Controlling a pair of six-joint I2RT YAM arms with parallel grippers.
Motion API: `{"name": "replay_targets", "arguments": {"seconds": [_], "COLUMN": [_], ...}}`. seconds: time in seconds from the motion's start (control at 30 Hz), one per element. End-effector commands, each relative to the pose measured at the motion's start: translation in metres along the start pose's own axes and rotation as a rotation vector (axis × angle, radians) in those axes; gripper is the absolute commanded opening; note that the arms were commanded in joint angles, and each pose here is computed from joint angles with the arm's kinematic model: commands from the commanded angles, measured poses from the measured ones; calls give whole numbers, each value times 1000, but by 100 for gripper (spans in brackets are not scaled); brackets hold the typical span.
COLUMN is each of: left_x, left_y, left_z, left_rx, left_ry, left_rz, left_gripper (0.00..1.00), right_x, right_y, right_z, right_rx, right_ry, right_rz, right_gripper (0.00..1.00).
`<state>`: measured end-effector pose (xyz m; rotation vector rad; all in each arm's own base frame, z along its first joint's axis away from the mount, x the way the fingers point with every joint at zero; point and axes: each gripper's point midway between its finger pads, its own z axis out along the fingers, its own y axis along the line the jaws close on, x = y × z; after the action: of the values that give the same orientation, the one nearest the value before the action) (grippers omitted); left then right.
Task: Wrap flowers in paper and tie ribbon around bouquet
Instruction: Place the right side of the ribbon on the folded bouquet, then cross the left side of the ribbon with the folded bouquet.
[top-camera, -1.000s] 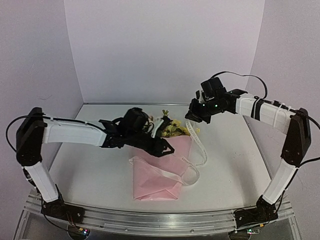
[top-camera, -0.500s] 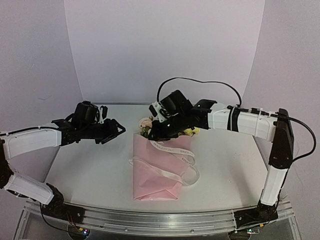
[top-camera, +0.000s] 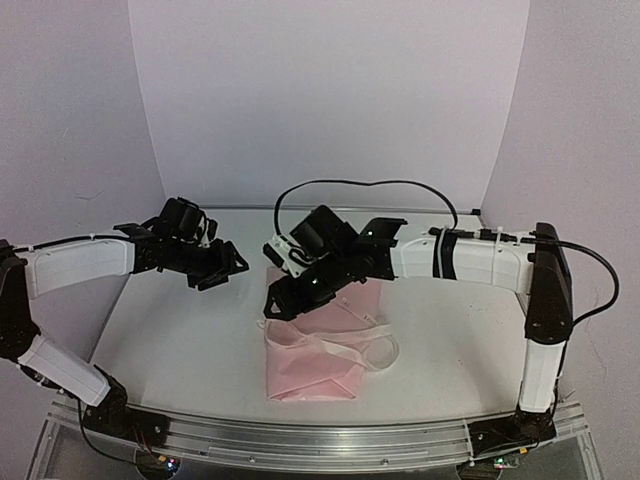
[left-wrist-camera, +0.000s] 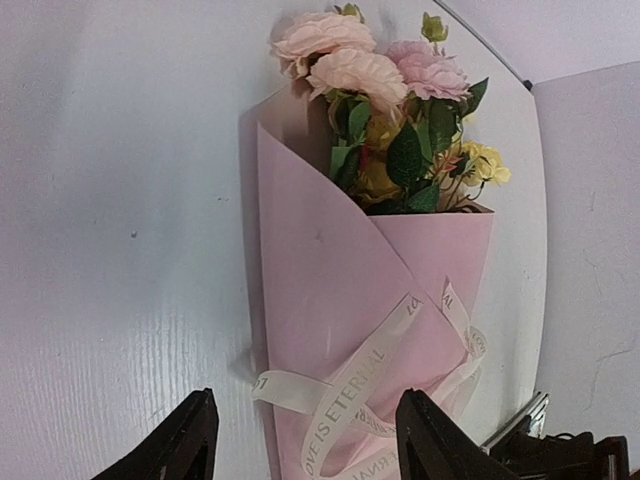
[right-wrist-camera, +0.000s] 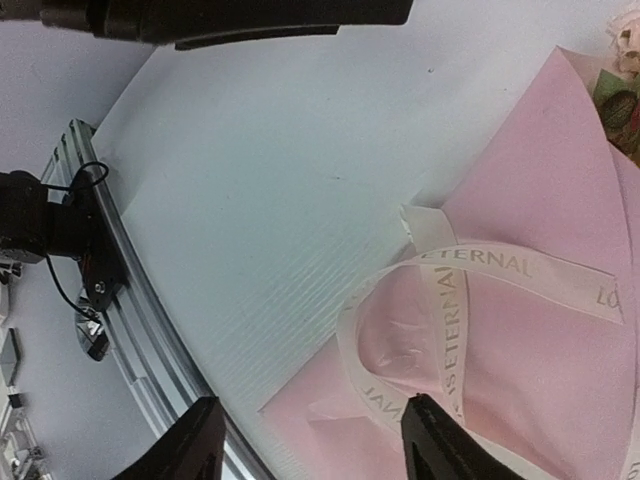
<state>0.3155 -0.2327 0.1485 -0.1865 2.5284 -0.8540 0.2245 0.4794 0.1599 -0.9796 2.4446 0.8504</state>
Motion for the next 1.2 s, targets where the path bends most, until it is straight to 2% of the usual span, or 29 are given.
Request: {"name": "replay_targets", "arguments": {"seconds": [0.0, 0.13, 0.23, 0.53, 0.73, 0.87, 1.07, 1.17], "left_x": [-3, 20, 38, 39, 35, 32, 38, 43], "left_y": [-33, -47, -49, -49, -47, -50, -50, -52], "left_z": [3, 16, 30, 52, 65, 75, 84, 88], "left_rx": [58, 38, 6, -92, -138, -152, -156, -156], "left_ry": [51, 96, 132, 138, 150, 159, 204, 229], "left_rz": [133, 213, 253, 308, 341, 362, 400, 415], "left_gripper": [62, 59, 57, 53, 53, 53, 53, 53], "right_x": [5, 38, 74, 119, 146, 161, 172, 175], "right_y": [-33, -90, -134, -187, -200, -206, -205, -206], "right_z": [-51, -80, -89, -75, -67, -61, -55, -53], "right_rx": [159, 315, 399, 547, 593, 611, 581, 578], "right_ry": [-83, -111, -93, 4, 57, 80, 72, 75], "right_rz": [81, 253, 373, 402, 422, 455, 496, 505], "right_gripper": [70, 71, 67, 64, 63, 55, 51, 46]}}
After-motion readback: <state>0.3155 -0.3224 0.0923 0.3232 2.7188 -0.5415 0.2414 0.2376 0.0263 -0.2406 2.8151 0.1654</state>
